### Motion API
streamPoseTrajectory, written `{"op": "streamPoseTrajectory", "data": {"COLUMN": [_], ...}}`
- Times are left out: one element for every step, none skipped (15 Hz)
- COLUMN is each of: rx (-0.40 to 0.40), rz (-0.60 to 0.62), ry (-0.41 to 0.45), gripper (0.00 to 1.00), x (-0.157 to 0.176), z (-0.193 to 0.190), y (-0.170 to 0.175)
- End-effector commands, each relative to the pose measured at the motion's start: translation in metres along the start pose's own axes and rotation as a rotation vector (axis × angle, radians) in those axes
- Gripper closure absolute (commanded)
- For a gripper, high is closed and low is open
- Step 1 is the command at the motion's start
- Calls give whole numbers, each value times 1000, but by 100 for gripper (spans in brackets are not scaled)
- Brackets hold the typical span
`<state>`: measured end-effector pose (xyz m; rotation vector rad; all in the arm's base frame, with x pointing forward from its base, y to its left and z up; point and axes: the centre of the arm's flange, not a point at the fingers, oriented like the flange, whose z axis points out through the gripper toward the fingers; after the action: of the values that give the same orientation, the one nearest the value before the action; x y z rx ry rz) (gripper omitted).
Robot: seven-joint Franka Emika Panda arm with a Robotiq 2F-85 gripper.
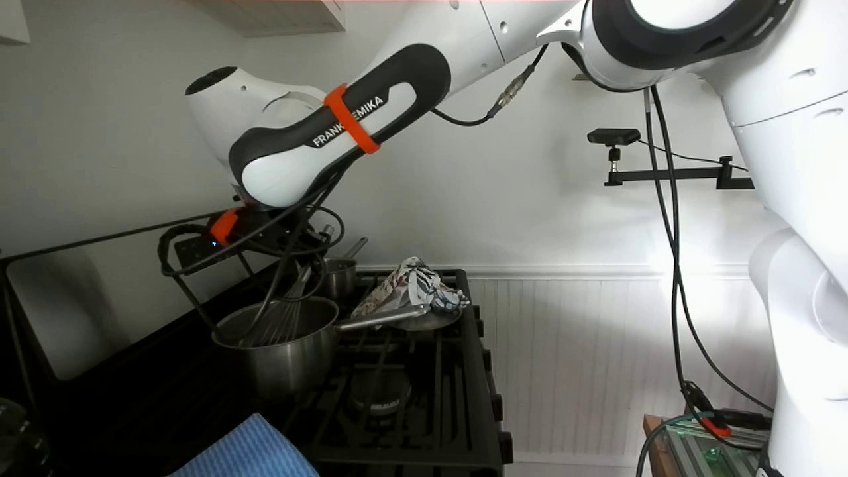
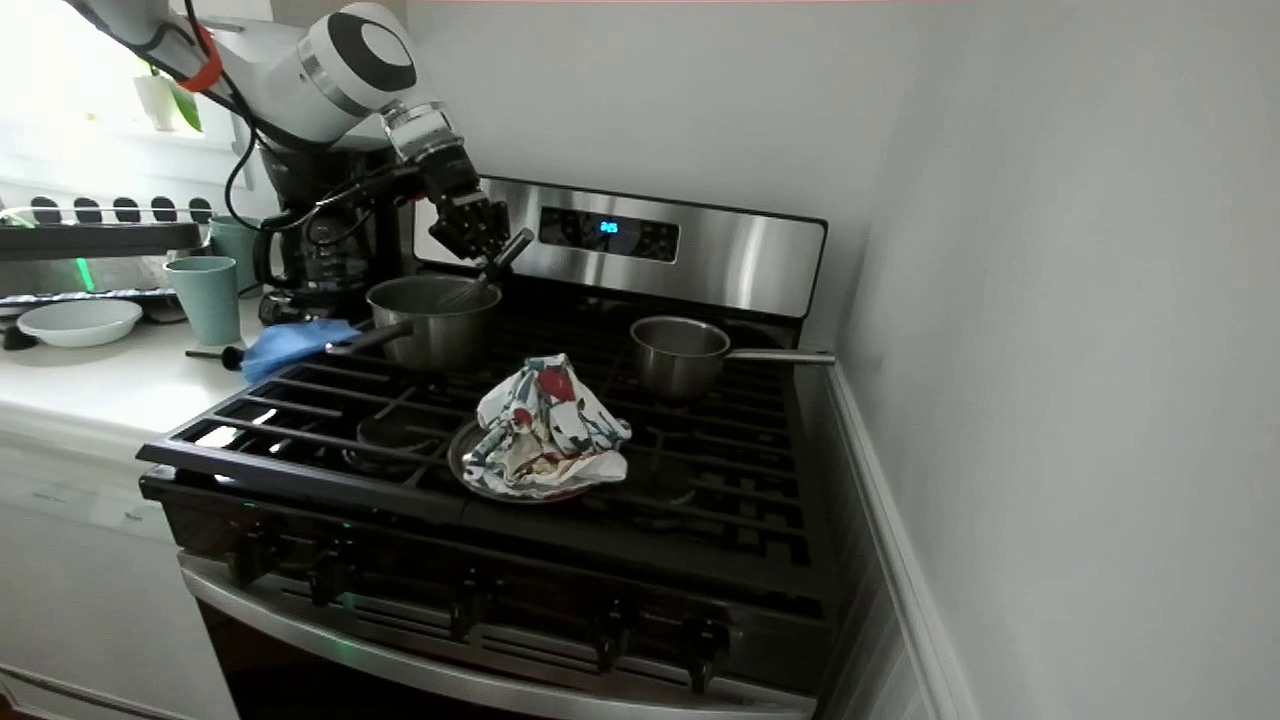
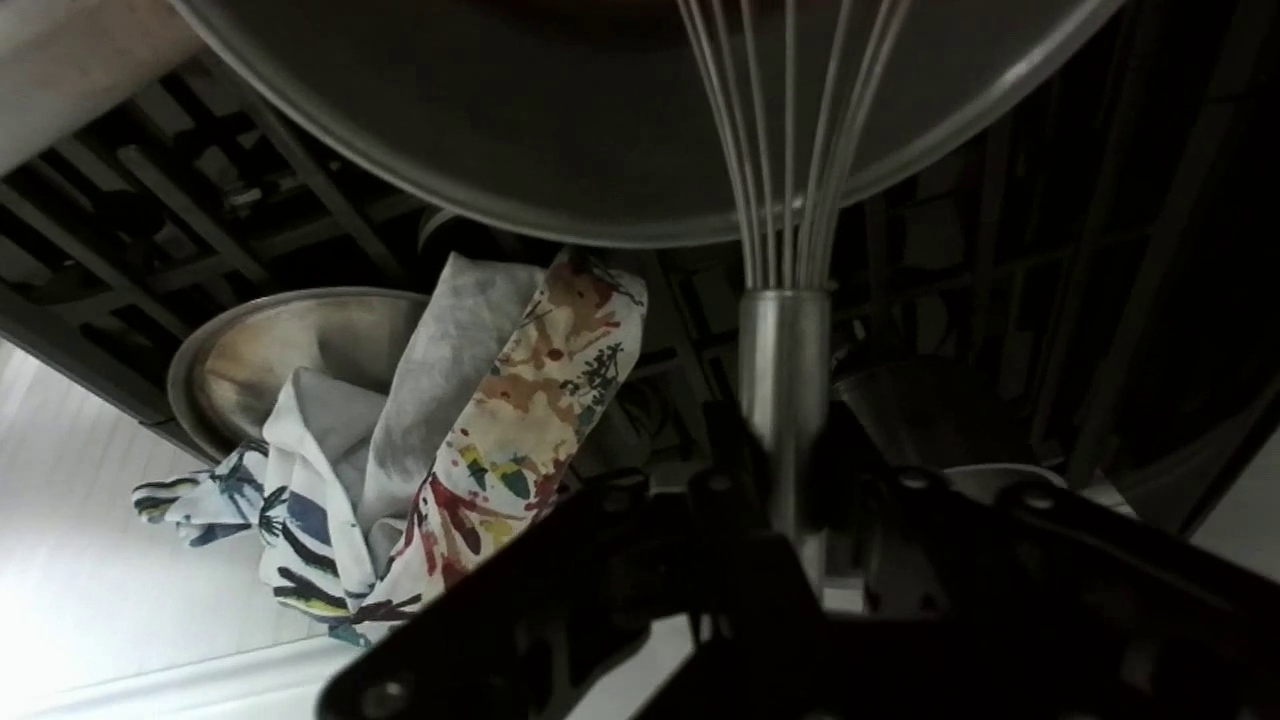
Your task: Pour the water out of the blue cup into the larger pot then whisk it
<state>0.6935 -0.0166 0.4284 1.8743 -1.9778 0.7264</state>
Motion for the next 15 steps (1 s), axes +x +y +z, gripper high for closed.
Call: {"op": "streamPoseTrajectory", "data": {"rx": [4,11,21,29,39,39,33,24,8,-10,-33,-50,-49,-28,-15], "rz": [-139,-167,-156,-123,-75,-52,-35,-41,-56,-78,-118,-171,-179,-155,-124], "ry": [-36,-65,-72,-71,-61,-50,-10,17,50,72,67,10,-4,-22,-37], "gripper": [94,94,94,94,94,94,94,94,94,94,94,94,94,94,94], "x": [-15,-20,-23,-22,-17,-14,-11,-9,-7,-8,-11,-16,-19,-20,-20], "z": [-8,-12,-15,-17,-17,-17,-16,-16,-17,-16,-15,-15,-17,-19,-22], "y": [4,3,1,-2,-3,-3,-1,2,5,8,10,14,14,12,11]}}
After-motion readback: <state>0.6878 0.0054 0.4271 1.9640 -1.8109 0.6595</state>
